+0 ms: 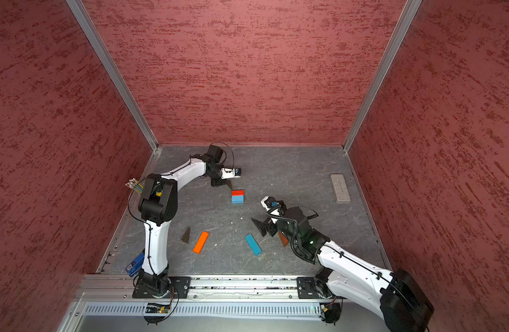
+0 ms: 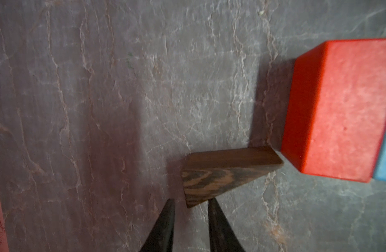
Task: Assemble a small pinwheel with building blocks
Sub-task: Assemble the building block at the center of the board, then pick up the building block from the center of the board.
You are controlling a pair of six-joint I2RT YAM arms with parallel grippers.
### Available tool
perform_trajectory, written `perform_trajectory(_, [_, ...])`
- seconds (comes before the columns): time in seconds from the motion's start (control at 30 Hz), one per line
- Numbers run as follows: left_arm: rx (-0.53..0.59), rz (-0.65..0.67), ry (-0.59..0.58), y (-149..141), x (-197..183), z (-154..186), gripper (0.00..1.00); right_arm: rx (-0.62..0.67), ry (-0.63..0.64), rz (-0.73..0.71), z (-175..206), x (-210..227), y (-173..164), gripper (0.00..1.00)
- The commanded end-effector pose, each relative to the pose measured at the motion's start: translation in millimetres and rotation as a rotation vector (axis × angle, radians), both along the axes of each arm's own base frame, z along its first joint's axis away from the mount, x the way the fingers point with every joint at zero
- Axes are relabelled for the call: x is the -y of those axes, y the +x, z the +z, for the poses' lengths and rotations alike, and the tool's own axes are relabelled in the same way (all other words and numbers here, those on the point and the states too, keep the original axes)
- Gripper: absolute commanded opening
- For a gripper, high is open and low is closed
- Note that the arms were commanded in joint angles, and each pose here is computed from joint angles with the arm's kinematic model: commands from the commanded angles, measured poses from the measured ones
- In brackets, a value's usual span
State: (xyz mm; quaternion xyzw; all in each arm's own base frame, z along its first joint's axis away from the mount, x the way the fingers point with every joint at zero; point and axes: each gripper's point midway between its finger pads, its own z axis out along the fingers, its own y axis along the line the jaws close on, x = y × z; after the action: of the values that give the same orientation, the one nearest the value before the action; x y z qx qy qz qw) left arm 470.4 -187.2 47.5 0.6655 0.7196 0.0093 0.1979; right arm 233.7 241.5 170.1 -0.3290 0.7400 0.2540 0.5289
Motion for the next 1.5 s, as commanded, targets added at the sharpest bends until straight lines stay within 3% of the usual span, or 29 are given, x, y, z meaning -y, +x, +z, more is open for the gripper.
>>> perform_trajectory(0.0, [0.032, 0.008, -0.03, -2, 0, 23, 0.29, 0.014, 0.03, 0.022, 10, -6, -1, 0.99])
perform_trajectory(0.17, [0.069, 0.119, -0.131, -8, -8, 67, 0.29, 0.011, 0.029, 0.01, 8, -5, 0, 0.99])
perform_trajectory(0.3, [0.079, 0.213, -0.167, -43, -22, 97, 0.32, 0.012, 0.026, 0.014, 6, -6, 0, 0.99])
perform_trajectory(0.4, [0.05, 0.273, -0.108, -91, -41, 95, 0.36, 0.002, 0.015, 0.028, 0, -9, 1, 0.99])
perform_trajectory(0.57, [-0.044, 0.301, 0.098, -189, -73, 67, 0.48, 0.01, 0.013, 0.068, -1, -16, -1, 0.99])
perform_trajectory(0.8, [-0.224, 0.453, 0.22, -273, -110, 48, 0.51, 0.009, 0.002, 0.099, -10, -20, -3, 0.99])
perform_trajectory(0.9, [-0.282, 0.504, 0.258, -287, -118, 44, 0.55, 0.013, 0.009, 0.107, -10, -21, -5, 0.99])
perform_trajectory(1.07, [-0.373, 0.619, 0.222, -295, -115, 41, 0.61, 0.025, 0.014, 0.102, -8, -19, -6, 0.99])
perform_trajectory(1.27, [-0.411, 0.781, 0.302, -290, -130, 22, 0.63, 0.024, 0.015, 0.105, -7, -19, -6, 0.99])
perform_trajectory(1.47, [-0.416, 0.854, 0.345, -284, -135, 8, 0.63, 0.017, 0.013, 0.1, -7, -19, -5, 0.99])
